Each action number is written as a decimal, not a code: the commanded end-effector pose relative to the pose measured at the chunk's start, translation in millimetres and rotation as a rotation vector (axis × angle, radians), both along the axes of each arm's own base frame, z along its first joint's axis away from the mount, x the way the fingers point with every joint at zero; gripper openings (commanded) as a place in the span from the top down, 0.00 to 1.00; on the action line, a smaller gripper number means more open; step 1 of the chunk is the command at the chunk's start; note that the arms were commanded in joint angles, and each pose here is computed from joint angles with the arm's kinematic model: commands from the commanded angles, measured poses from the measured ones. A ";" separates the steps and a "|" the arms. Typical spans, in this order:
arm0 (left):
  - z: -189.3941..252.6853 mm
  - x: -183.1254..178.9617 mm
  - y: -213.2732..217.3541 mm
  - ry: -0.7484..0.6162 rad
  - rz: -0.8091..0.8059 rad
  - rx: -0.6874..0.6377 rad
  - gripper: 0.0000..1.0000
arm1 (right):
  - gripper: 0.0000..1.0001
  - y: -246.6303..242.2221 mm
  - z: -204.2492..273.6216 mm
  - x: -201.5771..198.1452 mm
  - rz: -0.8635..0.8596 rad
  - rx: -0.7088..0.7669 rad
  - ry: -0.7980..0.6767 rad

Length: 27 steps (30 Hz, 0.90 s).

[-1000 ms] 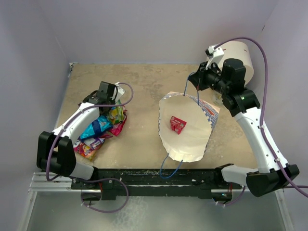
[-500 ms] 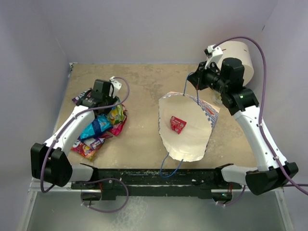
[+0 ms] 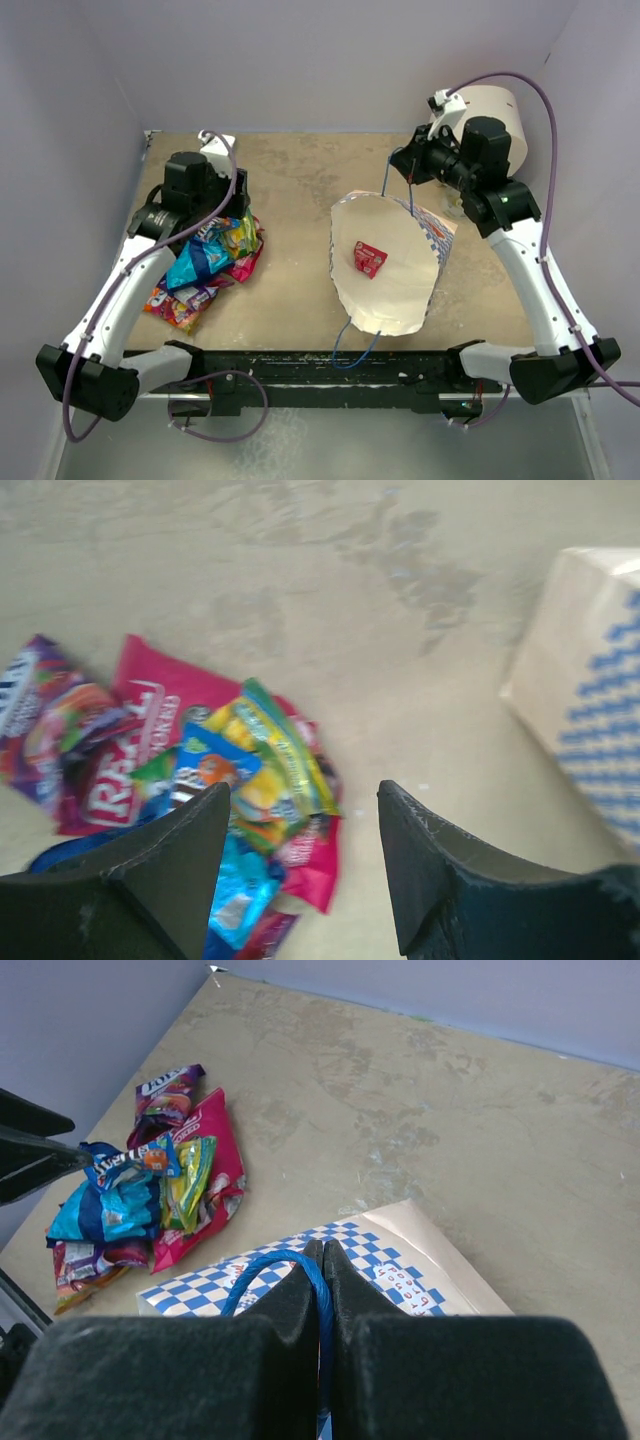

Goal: Take the snacks out of the paper bag
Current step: Take out the snack from the paper bag.

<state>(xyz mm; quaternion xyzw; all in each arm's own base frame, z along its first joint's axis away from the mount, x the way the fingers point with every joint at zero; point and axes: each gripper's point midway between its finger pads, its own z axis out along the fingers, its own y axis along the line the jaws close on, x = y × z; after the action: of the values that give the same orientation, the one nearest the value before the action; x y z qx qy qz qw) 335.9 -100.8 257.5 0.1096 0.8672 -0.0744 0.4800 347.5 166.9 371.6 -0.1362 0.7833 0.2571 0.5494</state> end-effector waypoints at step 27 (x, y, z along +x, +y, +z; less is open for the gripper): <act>109.9 -192.8 -263.5 -0.222 -0.710 -0.397 0.33 | 1.00 -2.8 28.8 -48.5 -0.022 0.143 0.099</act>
<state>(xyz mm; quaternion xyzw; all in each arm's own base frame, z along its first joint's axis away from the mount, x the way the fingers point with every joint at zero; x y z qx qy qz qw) 141.4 -342.0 316.0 0.3075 0.7466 -0.3824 0.4492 311.3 166.2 376.2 -0.0814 0.8112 0.2996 0.4955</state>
